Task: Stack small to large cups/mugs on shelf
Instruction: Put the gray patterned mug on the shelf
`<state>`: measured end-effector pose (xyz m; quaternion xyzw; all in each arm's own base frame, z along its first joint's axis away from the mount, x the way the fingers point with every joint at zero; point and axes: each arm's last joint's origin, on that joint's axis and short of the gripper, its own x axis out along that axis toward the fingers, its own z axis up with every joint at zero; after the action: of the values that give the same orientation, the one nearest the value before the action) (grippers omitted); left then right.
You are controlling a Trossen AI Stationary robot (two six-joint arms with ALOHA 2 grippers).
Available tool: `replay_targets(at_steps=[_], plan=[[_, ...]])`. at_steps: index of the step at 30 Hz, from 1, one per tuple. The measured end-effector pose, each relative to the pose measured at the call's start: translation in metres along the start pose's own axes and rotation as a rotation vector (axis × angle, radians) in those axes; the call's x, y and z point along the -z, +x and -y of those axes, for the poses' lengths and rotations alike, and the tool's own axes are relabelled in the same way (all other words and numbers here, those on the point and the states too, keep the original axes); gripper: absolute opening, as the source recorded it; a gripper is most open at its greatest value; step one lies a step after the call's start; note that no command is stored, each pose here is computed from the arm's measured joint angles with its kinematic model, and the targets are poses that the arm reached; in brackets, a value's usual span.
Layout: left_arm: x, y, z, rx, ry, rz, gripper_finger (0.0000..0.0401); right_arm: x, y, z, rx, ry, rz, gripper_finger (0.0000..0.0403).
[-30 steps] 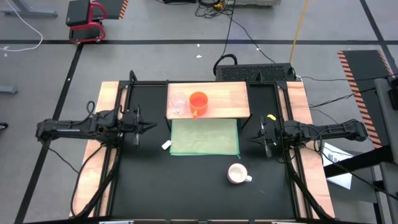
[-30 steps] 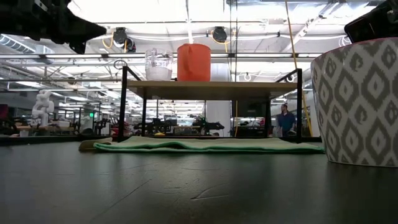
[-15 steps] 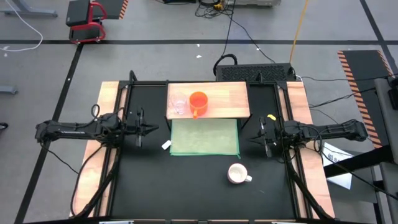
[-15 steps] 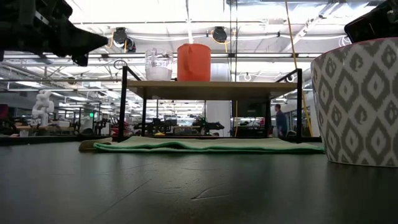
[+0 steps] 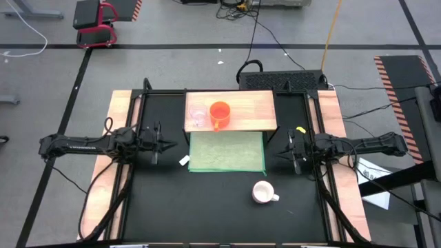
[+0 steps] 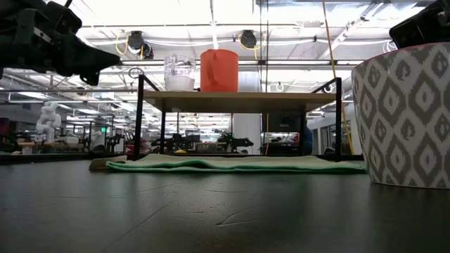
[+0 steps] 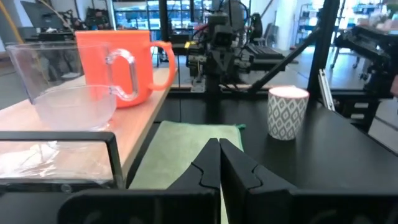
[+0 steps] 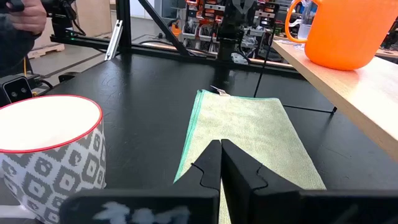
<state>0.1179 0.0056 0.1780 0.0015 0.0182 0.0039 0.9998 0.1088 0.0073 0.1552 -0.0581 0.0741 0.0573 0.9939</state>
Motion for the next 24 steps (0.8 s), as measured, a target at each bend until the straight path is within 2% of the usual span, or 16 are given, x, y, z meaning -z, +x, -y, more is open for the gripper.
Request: replay_targets(at_steps=[10, 18, 24], plan=[[0.0018, 0.0000, 0.0003, 0.009, -0.012, -0.017, 0.0002, 0.0000, 0.0000, 0.0000, 0.000, 0.000, 0.000, 0.0000], [0.0019, 0.0000, 0.0002, 0.006, -0.031, -0.017, 0.0019, 0.0000, 0.0000, 0.0000, 0.000, 0.000, 0.000, 0.0000], [0.0023, 0.0001, 0.0001, 0.003, -0.032, -0.022, 0.0012, -0.0001, 0.0000, 0.0000, 0.000, 0.000, 0.001, 0.0000]])
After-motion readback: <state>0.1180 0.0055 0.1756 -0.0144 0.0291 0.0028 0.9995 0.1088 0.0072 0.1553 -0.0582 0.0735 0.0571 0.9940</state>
